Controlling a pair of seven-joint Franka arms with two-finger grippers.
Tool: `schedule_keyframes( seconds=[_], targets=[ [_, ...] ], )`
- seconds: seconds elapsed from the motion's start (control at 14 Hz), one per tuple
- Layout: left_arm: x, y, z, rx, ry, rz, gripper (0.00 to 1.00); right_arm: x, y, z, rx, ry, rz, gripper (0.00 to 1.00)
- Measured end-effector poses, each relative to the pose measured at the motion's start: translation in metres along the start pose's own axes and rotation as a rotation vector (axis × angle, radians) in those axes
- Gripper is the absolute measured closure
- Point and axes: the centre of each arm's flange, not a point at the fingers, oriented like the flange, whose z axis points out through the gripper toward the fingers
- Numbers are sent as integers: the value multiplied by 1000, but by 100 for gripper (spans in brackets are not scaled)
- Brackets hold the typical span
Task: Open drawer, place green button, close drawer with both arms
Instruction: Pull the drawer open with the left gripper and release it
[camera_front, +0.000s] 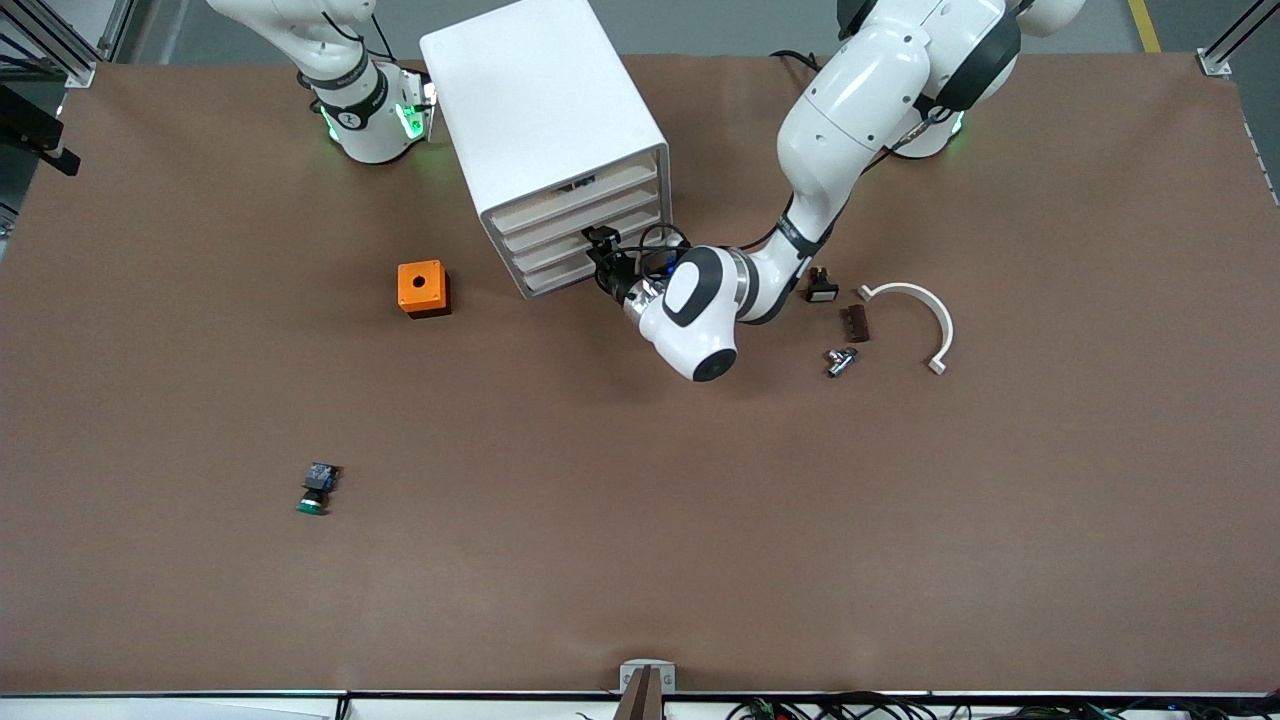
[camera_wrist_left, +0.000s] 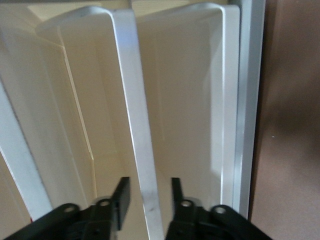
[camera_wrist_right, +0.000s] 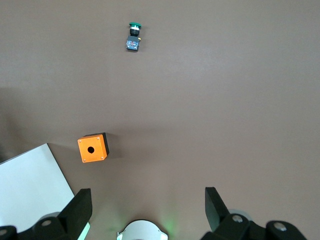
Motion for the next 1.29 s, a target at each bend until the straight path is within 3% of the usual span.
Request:
schedule_keyframes(
  seconds=[0.07,0.29,0.5,1.14,1.29],
  targets=[
    [0,0,0,0,0,0,79,1,-1,2,0,-1,5,0],
    [1,1,-1,-3,-1,-15,86,3,-5,3,-1,3,10,0],
    [-3,3,-15,-30,-7,-5,86,4,-5,3,-2,10,10,0],
    [4,29,-139,-159,-117,142,86,7,-5,0,-7,43,10,0],
    [7,33,-151,-178,-126,197,82,9,-5,1,-7,42,11,0]
  ],
)
